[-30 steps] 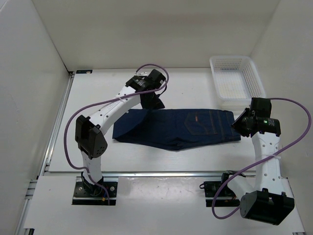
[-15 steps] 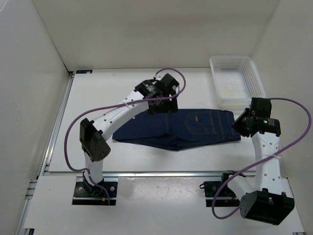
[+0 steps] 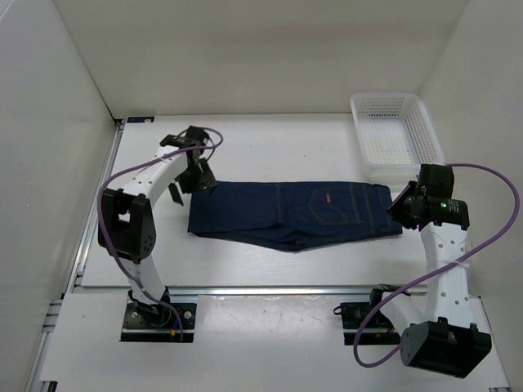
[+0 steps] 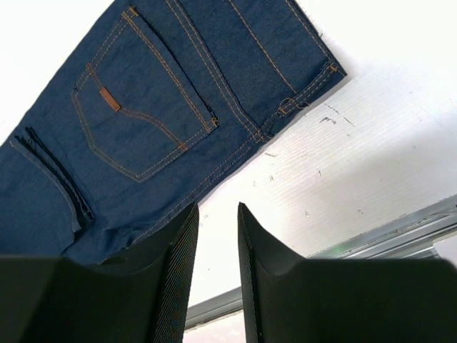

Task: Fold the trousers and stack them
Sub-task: Fold the trousers

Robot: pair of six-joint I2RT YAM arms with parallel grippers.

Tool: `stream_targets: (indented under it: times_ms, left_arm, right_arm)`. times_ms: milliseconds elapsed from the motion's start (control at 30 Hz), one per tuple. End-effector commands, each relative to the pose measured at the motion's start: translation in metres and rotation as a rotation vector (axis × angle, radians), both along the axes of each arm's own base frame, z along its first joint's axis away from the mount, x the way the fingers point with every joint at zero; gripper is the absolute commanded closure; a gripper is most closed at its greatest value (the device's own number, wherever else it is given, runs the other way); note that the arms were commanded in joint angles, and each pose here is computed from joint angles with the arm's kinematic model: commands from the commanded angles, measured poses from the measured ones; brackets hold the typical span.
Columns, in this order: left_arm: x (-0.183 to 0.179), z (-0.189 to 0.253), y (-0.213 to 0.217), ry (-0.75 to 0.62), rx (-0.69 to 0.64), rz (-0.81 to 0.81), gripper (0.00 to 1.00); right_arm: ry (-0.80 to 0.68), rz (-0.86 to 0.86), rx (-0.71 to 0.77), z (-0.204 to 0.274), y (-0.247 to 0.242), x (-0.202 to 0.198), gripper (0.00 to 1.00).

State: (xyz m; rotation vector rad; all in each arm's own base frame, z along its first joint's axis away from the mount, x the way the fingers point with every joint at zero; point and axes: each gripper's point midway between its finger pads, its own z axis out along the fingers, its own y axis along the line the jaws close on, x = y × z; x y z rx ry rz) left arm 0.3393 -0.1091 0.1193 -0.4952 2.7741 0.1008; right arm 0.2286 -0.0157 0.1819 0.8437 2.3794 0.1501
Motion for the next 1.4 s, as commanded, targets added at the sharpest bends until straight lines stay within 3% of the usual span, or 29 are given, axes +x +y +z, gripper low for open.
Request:
stream_targets:
  times_ms: [0,200,433,500,533,600,733,867,1000,1033,1133,1167,1300,1367]
  left_arm:
    - [-0.006,-0.022,0.014,0.049,-0.039,0.009,0.01]
    - [-0.023,-0.085,0.057,0.192,-0.071,0.101,0.0]
    - [-0.02,-0.107,0.028,0.232,-0.147,-0.016,0.14]
    - [-0.02,-0.115,0.026,0.257,-0.155,-0.016,0.26]
    - [-0.015,-0.112,0.023,0.244,-0.168,-0.02,0.51]
    - [-0.009,-0.11,0.023,0.234,-0.168,-0.03,0.89]
    - [0.003,-0.074,0.06,0.164,-0.032,0.065,0.89]
    - [0.028,-0.01,0.1,0.023,0.058,0.162,0.89]
    - [0.039,0.042,0.131,-0.08,0.089,0.216,0.89]
    - [0.04,0.054,0.132,-0.101,0.09,0.208,0.89]
    - [0.045,0.088,0.134,-0.16,0.101,0.188,0.89]
    - [0.046,0.095,0.128,-0.173,0.098,0.172,0.89]
    - [0.052,0.142,0.096,-0.285,0.057,0.067,0.89]
    - [0.053,0.152,0.079,-0.305,0.009,0.019,0.89]
  right_arm:
    - [0.009,0.032,0.009,-0.004,0.005,-0.007,0.66]
    - [0.009,0.032,0.009,-0.004,0.005,-0.007,0.66]
    - [0.009,0.032,0.009,-0.004,0.005,-0.007,0.66]
    - [0.008,0.037,0.017,-0.003,0.006,-0.007,0.66]
    - [0.008,0.037,0.017,-0.003,0.006,-0.007,0.66]
    - [0.008,0.037,0.017,-0.003,0.006,-0.007,0.66]
    - [0.017,0.037,0.018,-0.005,0.006,-0.006,0.66]
    - [0.035,0.084,0.053,-0.012,0.014,-0.004,0.66]
    - [0.061,0.137,0.097,-0.022,0.024,-0.002,0.66]
    - [0.042,0.174,0.115,-0.022,0.029,0.001,0.65]
    - [0.099,0.228,0.178,-0.043,0.04,0.004,0.42]
    - [0.108,0.24,0.204,-0.048,0.044,0.005,0.41]
    - [0.116,0.259,0.321,-0.064,0.061,0.014,0.41]
    - [0.114,0.276,0.346,-0.07,0.073,0.024,0.53]
